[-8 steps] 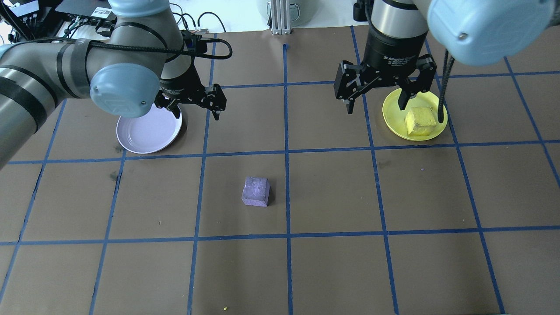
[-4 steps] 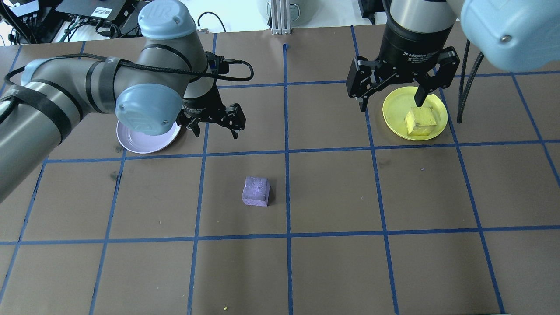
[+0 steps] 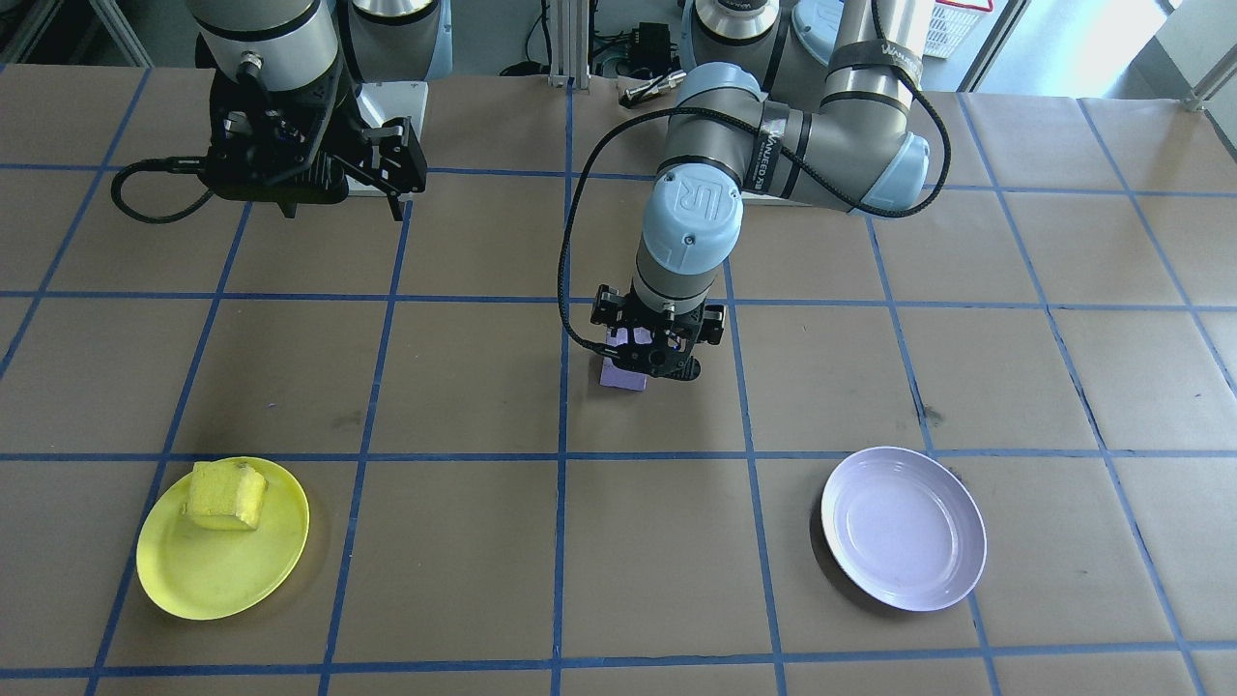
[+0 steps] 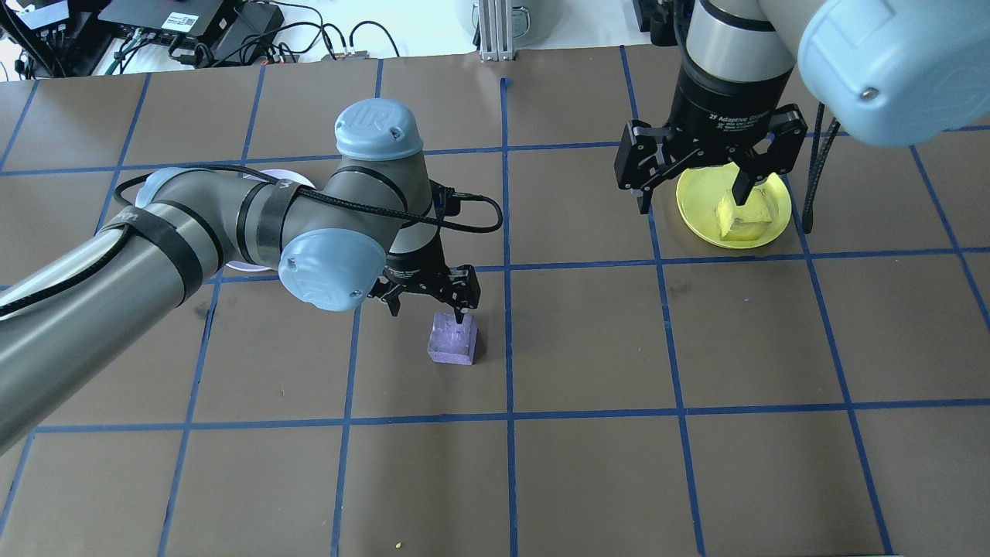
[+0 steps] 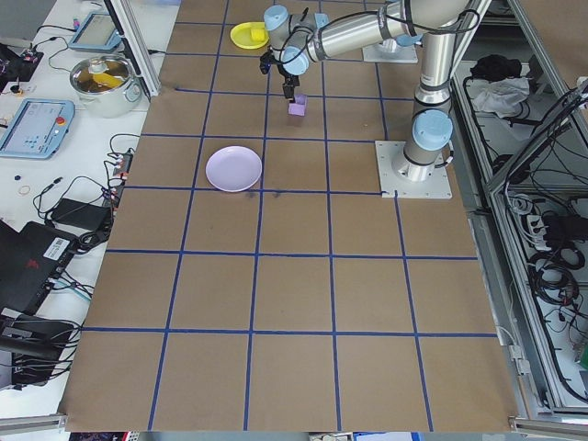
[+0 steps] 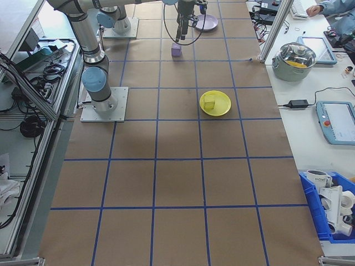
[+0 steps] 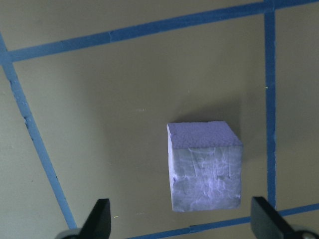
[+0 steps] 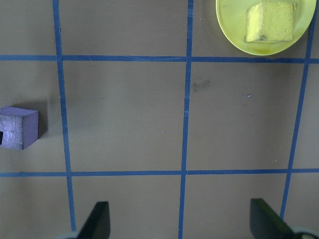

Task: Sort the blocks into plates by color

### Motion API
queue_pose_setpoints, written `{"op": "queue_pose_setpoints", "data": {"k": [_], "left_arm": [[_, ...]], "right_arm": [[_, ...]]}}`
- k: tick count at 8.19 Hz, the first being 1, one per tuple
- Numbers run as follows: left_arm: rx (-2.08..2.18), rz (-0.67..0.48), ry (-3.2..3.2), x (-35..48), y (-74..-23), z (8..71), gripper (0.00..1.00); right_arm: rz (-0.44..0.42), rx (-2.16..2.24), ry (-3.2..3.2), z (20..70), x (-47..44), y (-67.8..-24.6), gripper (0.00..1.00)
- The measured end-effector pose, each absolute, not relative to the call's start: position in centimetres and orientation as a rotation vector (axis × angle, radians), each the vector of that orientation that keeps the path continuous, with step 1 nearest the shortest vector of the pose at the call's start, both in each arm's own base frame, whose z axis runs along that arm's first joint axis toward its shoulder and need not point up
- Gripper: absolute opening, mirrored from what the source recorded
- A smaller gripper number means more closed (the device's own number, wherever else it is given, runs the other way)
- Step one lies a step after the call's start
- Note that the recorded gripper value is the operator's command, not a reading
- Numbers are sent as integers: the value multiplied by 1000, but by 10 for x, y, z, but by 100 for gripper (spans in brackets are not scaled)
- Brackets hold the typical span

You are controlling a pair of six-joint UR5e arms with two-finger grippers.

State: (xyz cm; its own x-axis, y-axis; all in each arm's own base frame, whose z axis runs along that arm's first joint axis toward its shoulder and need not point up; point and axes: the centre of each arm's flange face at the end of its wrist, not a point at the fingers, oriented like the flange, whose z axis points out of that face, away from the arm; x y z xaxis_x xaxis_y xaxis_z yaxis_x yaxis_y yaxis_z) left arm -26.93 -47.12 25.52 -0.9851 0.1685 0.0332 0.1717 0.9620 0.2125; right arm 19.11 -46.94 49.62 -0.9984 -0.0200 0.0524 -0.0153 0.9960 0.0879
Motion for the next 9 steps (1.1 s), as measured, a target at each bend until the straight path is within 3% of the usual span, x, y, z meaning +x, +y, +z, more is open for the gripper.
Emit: {"op": "queue_pose_setpoints", "data": {"k": [4,8,9], "left_arm": [[-319,-385,-3097,-289,-460,231,100],[-326,-416,-3099,-294,-464,203,99],[-327,-424,-3099,-294,-463,201,67]], "right_arm": [[33,25,-3102,514,189,-467,100],[70,45,-3111,497,191,-473,100],[61,51,-3107,494,190,-472,100]]}}
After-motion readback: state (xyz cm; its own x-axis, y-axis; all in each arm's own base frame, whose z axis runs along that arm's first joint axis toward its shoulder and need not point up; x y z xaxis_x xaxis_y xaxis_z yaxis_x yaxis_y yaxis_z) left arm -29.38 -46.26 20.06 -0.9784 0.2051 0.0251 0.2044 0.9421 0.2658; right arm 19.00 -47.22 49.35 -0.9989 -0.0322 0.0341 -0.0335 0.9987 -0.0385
